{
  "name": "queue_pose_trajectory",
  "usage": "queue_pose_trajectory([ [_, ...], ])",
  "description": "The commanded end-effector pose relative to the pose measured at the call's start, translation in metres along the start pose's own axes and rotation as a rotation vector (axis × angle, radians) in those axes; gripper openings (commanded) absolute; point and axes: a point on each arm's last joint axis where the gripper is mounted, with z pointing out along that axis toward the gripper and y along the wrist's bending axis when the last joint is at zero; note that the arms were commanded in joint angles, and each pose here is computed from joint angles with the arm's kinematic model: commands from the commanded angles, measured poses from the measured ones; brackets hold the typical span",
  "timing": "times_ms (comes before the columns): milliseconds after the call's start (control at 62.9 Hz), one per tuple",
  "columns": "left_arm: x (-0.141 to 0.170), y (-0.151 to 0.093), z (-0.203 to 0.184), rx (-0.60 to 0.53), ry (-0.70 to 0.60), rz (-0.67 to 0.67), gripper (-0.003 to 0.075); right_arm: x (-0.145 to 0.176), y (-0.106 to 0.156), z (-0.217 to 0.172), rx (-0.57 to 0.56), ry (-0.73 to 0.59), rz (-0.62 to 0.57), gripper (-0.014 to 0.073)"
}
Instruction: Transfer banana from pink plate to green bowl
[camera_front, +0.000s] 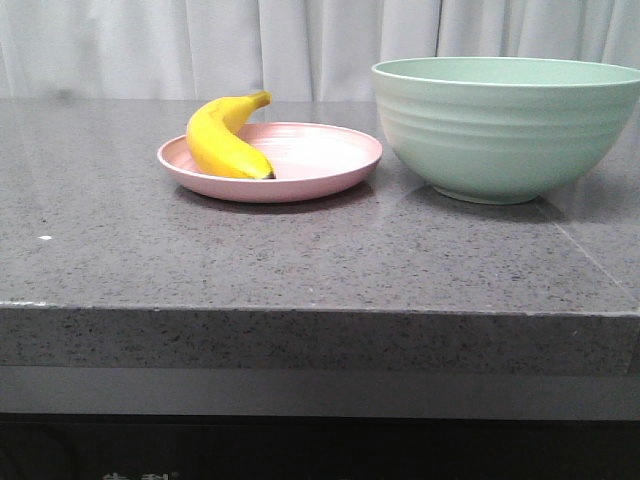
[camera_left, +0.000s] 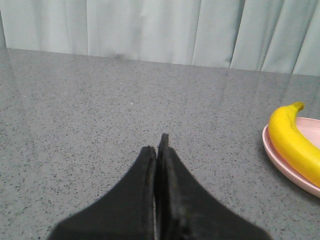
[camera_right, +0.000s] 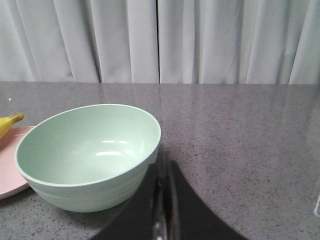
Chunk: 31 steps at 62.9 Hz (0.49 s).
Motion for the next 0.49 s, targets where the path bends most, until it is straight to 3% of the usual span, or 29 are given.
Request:
queue_pose_trajectory([
  [0, -0.0236, -0.0013, 0.0038, 0.005, -0.106, -0.003, -0.0018, -0.0195, 0.0003, 0.0057, 0.009, -0.059, -0.019, -0.0059],
  [127, -0.0241, -0.0014, 0.0037, 0.005, -0.107, -0.003, -0.0015, -0.0200, 0.0003, 0.0067, 0.009, -0.064, -0.019, -0.0048],
  [207, -0.0241, -0.0014, 0.0037, 0.005, -0.107, -0.003, 0.0034, -0.0194, 0.0003, 0.0068, 0.009, -0.057, -0.019, 0.0042],
  [254, -0.0248, -0.0014, 0.0036, 0.006, -0.114, -0.003, 0.0118, -0.0193, 0.0003, 0.0068, 0.009, -0.056, -0.019, 0.0141],
  [398, -0.0256, -0.0015, 0.0035, 0.006, -0.123, -0.003, 0.0520, -0.0191, 0.0003, 0.0068, 0.009, -0.054, -0.019, 0.0469],
  [477, -0.0257, -0.0015, 0.0035, 0.006, -0.125, -0.003, 0.0671, -0.0191, 0.0003, 0.0068, 0.009, -0.054, -0.019, 0.0567],
])
